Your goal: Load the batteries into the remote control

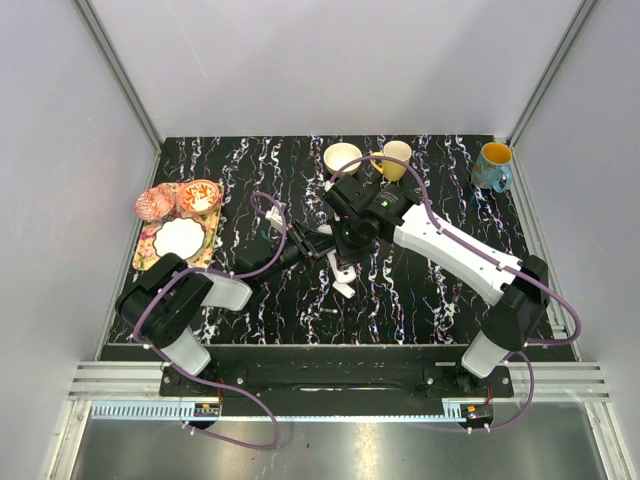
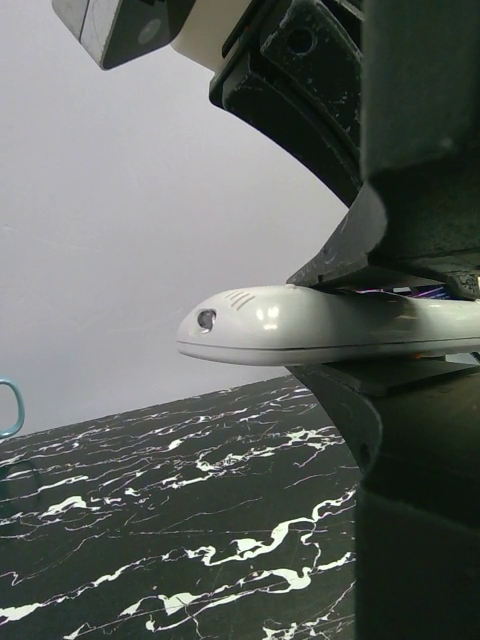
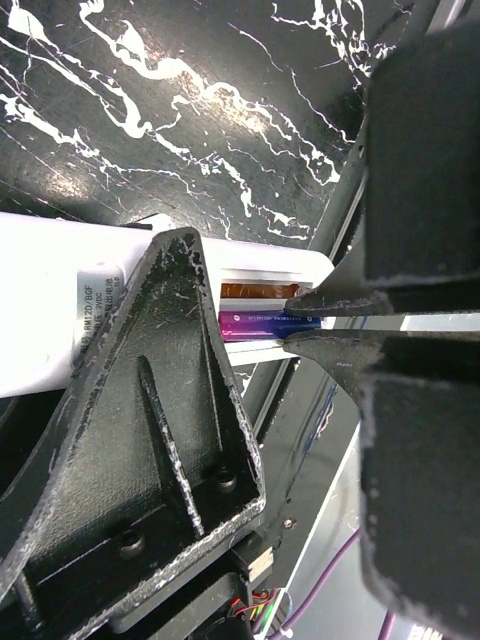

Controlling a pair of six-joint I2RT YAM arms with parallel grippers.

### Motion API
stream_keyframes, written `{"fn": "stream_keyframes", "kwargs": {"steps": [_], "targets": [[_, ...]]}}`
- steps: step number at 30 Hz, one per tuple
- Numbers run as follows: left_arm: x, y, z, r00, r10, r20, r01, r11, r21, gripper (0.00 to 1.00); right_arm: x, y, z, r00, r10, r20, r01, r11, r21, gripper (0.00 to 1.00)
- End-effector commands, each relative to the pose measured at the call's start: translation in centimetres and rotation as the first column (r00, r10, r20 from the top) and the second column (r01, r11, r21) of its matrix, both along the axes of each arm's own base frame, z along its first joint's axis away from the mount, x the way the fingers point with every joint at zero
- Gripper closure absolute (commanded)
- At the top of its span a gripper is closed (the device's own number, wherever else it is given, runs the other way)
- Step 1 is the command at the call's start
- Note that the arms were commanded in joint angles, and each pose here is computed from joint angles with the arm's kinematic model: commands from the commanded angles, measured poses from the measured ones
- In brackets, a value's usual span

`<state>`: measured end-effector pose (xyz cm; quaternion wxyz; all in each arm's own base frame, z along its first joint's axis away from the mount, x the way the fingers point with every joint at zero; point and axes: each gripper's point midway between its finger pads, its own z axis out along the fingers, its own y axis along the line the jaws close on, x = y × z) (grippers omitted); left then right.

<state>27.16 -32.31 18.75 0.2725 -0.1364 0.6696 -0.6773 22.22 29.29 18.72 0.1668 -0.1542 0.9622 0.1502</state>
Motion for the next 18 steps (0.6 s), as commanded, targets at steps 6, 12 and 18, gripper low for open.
{"fn": "stream_keyframes", "kwargs": {"steps": [6, 12, 18], "targets": [[-5.0, -0.7, 9.6, 0.951, -0.08, 0.298, 0.158, 0.956, -0.246, 1.0, 4.6, 1.9, 1.8, 0.981, -0.092, 0.169, 0.082, 0.995, 0.064, 1.0], [-5.2, -1.1, 9.3, 0.954, -0.072, 0.29, 0.145, 0.959, -0.242, 1.0, 5.3, 2.5, 2.3, 0.975, -0.135, 0.177, 0.115, 0.986, 0.119, 1.0], [-5.4, -1.0, 9.5, 0.951, -0.07, 0.301, 0.147, 0.959, -0.242, 1.0, 5.4, 2.7, 2.3, 0.978, -0.125, 0.166, 0.102, 0.985, 0.142, 0.96]]}}
